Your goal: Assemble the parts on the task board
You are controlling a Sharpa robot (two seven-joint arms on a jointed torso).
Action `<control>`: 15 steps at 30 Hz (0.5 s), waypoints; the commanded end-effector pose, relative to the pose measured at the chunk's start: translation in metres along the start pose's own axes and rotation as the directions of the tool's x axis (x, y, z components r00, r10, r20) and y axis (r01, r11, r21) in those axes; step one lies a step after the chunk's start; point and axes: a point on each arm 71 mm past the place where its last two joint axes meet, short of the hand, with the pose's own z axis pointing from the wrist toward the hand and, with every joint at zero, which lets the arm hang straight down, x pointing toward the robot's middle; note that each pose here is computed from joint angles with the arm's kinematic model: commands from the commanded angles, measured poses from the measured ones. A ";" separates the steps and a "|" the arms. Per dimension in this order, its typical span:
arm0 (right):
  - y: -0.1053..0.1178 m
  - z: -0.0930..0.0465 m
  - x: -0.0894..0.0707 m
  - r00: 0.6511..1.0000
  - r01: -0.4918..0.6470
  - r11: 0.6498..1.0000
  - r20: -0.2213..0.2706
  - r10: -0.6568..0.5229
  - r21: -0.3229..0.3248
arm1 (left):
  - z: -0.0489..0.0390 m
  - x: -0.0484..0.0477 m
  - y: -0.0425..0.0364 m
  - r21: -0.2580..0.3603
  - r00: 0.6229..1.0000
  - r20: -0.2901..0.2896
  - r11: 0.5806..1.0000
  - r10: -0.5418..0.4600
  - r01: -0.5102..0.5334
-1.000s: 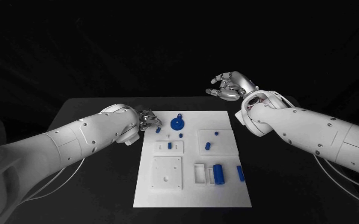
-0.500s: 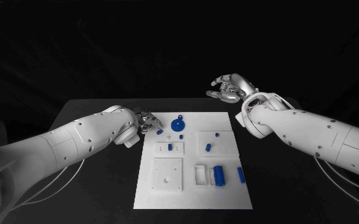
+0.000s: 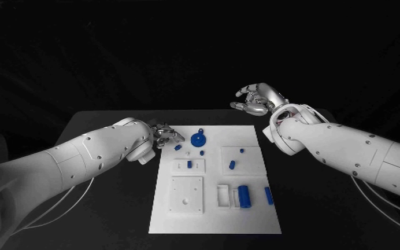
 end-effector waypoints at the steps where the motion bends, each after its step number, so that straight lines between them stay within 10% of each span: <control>1: 0.001 0.000 0.001 1.000 0.001 1.000 -0.012 -0.002 -0.012 | -0.0014 -0.0023 -0.0052 0.068 0.999 0.032 0.998 0.009 -0.011; 15: -0.002 -0.002 -0.001 1.000 0.004 1.000 -0.012 -0.004 -0.007 | -0.0119 -0.0099 -0.0089 0.229 0.952 0.198 0.933 0.235 -0.278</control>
